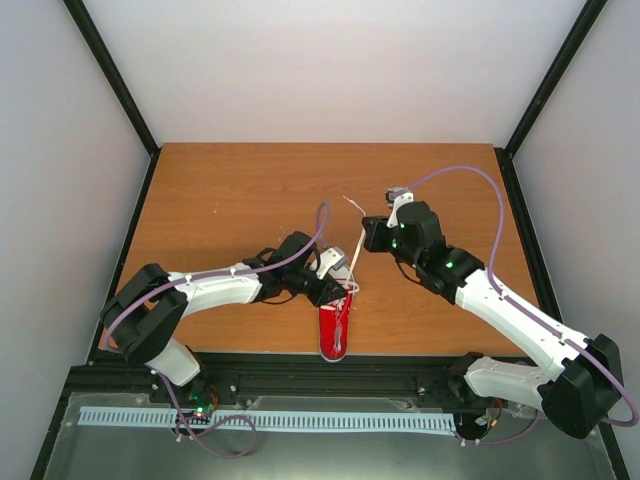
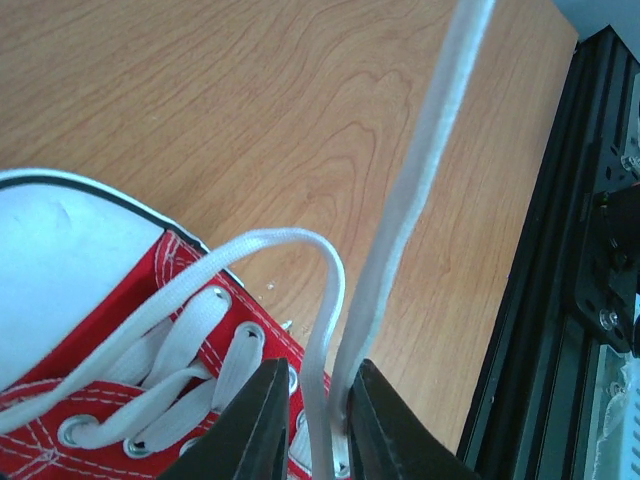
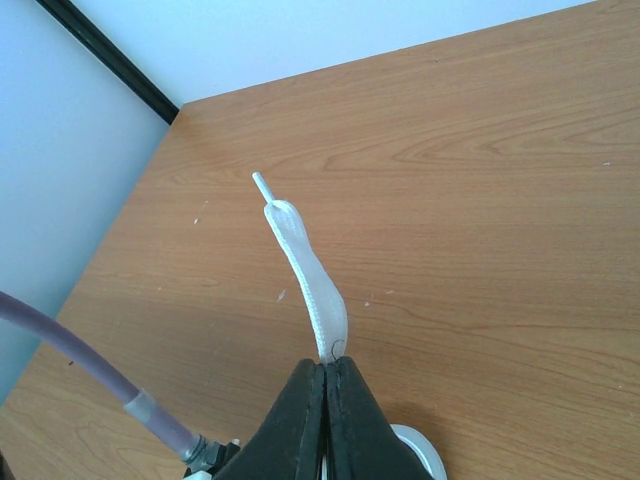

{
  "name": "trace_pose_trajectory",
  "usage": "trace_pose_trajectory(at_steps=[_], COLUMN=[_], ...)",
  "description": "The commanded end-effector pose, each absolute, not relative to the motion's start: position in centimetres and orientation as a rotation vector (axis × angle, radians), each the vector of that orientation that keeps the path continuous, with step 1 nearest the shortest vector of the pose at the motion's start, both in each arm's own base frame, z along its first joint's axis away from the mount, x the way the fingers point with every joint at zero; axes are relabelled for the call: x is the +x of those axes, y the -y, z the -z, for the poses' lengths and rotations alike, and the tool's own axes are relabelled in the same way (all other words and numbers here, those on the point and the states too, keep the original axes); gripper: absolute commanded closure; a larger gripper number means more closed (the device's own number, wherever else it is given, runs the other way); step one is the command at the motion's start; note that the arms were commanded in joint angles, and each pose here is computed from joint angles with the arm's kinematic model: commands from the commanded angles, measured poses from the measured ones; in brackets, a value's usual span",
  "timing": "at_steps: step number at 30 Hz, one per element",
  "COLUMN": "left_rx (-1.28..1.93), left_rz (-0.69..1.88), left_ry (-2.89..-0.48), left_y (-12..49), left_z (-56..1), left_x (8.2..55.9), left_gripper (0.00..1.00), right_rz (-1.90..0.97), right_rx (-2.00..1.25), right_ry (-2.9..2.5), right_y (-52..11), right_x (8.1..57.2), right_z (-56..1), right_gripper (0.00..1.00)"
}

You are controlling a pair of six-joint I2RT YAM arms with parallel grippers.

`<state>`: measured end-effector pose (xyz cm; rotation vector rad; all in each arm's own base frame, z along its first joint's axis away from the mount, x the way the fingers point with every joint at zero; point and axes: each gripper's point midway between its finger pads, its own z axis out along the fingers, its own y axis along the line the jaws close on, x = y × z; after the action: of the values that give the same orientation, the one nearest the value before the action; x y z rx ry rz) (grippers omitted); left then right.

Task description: Tie the shoes

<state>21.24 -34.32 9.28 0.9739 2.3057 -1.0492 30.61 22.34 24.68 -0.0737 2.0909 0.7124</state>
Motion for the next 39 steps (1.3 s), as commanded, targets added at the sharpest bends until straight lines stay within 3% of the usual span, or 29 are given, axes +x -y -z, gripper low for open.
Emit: trace_pose_trajectory(at_steps=[1,7,9,13,24,28,32,35,39], left_rx=[0.99,0.989,0.988,0.977,0.89,0.858,0.817,0.787,0.757], left_rz=[1.084,1.083,1.092,1.169,1.214,1.218,1.208,1.202,1.209], left_ry=[-2.285,-2.306,-2.303,-2.27,-2.212,-2.207,-2.218,-2.227,-2.223], left_y=[34.5,34.2,34.2,34.6,34.0,34.1,33.9,33.8,33.8], left_z=[-9.9,-9.4,-9.5,-10.3,-11.3,-11.6,-11.7,-11.8,-12.3], left_x=[20.5,20.1,20.0,19.5,19.2,19.5,19.8,20.0,20.2], left_gripper=[0.81,0.76,0.8,0.99,0.99,0.99,0.99,0.99,0.99], right_rz=[-0.731,-0.731,-0.732,-0.737,-0.881,-0.958,-1.013,-1.129,-1.389], right_rx=[-0.103,-0.111,-0.113,-0.128,-0.272,-0.276,-0.324,-0.445,-0.673], right_ry=[-2.042,-2.035,-2.037,-2.042,-2.239,-2.307,-2.211,-2.097,-1.935], right_y=[-23.0,-23.2,-23.3,-23.6,-29.0,-29.4,-27.0,-26.5,-27.8], right_x=[30.9,31.1,31.1,31.3,32.3,33.1,32.9,31.1,26.1], right_z=[-26.6,-27.0,-26.9,-26.7,-19.8,-16.8,-17.7,-19.7,-21.4], right_gripper=[0.97,0.97,0.97,0.97,0.96,0.56,0.28,0.19,0.13])
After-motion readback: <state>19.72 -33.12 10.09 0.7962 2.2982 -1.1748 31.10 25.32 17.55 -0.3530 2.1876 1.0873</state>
